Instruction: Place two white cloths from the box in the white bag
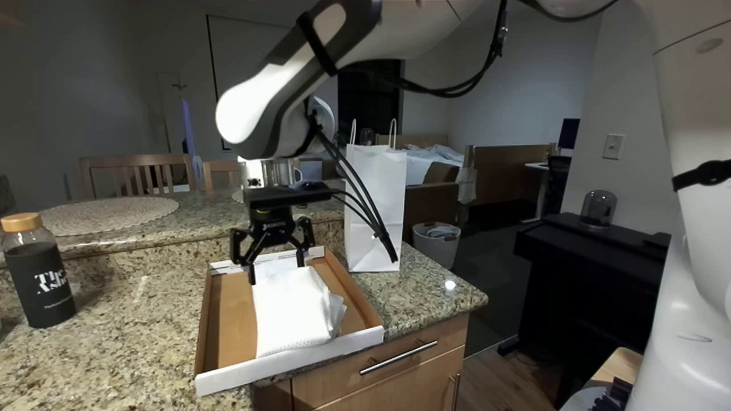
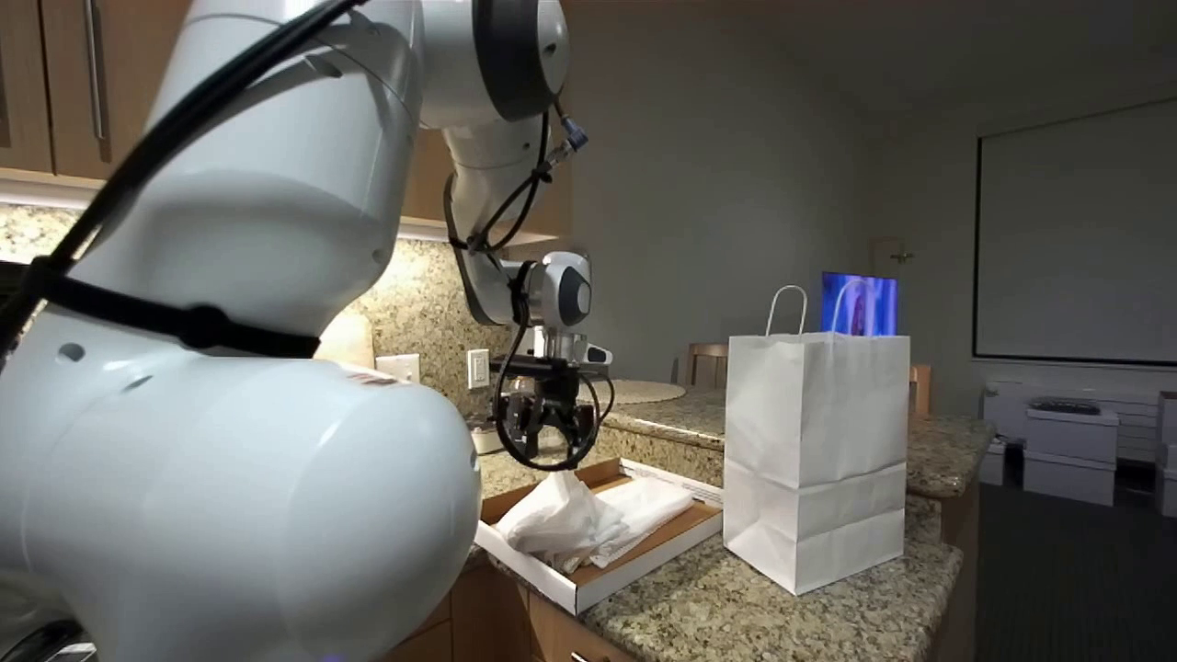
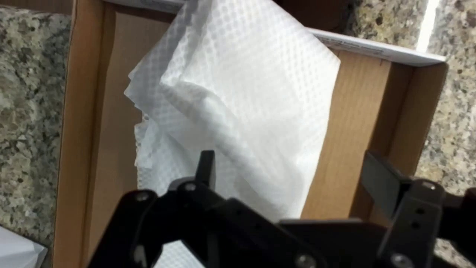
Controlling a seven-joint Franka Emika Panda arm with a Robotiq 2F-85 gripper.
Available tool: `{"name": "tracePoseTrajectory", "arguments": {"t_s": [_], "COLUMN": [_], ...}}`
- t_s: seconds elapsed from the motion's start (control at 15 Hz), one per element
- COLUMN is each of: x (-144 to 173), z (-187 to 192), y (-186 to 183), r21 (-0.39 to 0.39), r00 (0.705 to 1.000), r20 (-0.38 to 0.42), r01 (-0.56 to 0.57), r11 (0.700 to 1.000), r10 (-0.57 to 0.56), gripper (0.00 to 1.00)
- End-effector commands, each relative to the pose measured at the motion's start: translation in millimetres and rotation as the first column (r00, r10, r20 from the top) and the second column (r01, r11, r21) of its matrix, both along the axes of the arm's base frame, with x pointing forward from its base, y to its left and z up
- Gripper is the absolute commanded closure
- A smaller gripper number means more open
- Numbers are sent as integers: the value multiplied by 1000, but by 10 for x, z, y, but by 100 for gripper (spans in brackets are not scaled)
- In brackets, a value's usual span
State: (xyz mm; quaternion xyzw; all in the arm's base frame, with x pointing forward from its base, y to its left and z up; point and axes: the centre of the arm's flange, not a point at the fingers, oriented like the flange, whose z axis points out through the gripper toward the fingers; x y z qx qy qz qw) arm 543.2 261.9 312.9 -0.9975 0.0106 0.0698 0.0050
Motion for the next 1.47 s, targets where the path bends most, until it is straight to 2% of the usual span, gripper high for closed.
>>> {"name": "tracePoseTrajectory", "arguments": {"t_s": [0.0, 0.2, 0.4, 0.73, 0.8, 0.93, 1.13, 1.4], "x": [131, 164, 264, 404, 415, 429, 463, 566], "z": [-423, -801, -1062, -1193, -1217, -1264, -1250, -1130], "y": [-37, -54, -45, -5, -8, -21, -43, -135], "r21": [-33, -54, -43, -24, -25, -33, -27, 23], "r00": [997, 989, 978, 989, 990, 988, 985, 969], "r20": [-74, -148, -205, -148, -140, -152, -171, -241], "r01": [-15, -24, -33, -16, -11, -4, 8, 59], "r11": [999, 998, 999, 1000, 1000, 999, 1000, 998], "r10": [12, 16, 23, 13, 7, -1, -13, -51], "gripper": [0, 0, 0, 0, 23, 32, 51, 76]}}
